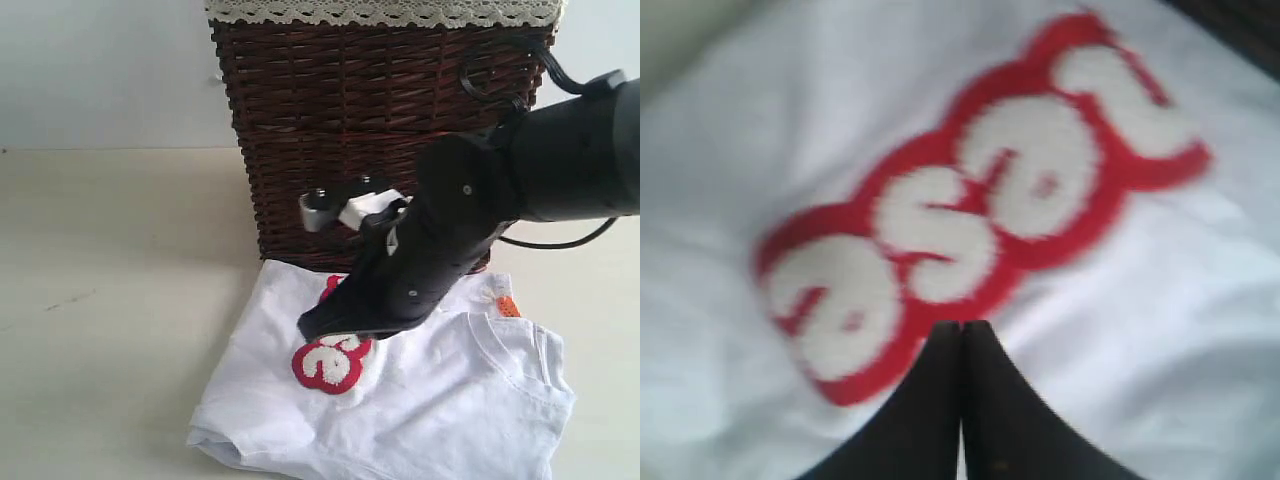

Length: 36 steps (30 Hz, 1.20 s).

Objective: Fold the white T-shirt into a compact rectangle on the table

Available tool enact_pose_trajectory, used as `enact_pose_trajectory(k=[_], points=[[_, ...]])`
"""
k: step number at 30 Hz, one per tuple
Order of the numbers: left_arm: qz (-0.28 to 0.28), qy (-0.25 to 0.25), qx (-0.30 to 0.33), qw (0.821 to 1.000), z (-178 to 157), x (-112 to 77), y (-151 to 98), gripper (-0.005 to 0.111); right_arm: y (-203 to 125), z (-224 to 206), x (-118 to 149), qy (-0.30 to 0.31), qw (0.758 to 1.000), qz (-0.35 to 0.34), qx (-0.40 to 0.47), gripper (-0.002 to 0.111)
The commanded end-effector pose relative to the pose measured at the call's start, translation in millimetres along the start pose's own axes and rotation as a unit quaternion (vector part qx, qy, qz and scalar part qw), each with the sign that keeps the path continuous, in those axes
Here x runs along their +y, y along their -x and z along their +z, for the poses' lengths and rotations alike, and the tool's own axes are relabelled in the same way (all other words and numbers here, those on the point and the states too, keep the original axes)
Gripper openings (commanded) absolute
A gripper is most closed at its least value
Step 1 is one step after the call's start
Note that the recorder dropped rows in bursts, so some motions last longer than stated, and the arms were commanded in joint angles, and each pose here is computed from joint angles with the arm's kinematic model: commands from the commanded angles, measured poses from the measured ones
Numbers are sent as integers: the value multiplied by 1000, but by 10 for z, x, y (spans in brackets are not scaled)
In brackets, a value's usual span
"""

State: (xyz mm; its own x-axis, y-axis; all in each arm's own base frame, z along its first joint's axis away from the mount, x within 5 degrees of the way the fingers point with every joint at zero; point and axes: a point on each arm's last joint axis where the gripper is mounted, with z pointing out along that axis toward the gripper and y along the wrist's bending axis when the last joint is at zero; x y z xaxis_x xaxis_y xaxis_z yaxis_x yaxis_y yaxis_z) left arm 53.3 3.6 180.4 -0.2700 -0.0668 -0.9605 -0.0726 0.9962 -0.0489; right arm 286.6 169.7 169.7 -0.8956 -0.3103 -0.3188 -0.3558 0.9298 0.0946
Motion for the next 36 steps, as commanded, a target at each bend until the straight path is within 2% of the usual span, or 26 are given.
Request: enact_pose_trajectory(k=[1,4,7,9,15,21,25,27,30,36], points=[[1,0,-6,1000,-4,0,9,0,-43,-3,-440,-110,992,52,41,6],[1,0,-6,1000,-4,0,9,0,-69,-65,-686,-135,986,77,58,31],[1,0,-6,1000,-4,0,9,0,-163,-148,-924,-172,974,111,96,64],[1,0,-6,1000,-4,0,9,0,-266,-157,-1060,-195,967,119,114,71],[1,0,-6,1000,-4,0,9,0,-501,-37,-1167,-184,967,135,118,70],[1,0,-6,1000,-4,0,9,0,-517,118,-970,-67,988,120,73,70],[1,0,-6,1000,-4,0,9,0,-573,208,-968,-62,988,113,89,68],[1,0,-6,1000,-4,0,9,0,-580,223,-982,-67,988,100,93,61],[1,0,-6,1000,-4,0,9,0,-575,192,-998,-77,989,87,93,43],[1,0,-6,1000,-4,0,9,0,-404,-122,-993,-88,994,51,35,12]])
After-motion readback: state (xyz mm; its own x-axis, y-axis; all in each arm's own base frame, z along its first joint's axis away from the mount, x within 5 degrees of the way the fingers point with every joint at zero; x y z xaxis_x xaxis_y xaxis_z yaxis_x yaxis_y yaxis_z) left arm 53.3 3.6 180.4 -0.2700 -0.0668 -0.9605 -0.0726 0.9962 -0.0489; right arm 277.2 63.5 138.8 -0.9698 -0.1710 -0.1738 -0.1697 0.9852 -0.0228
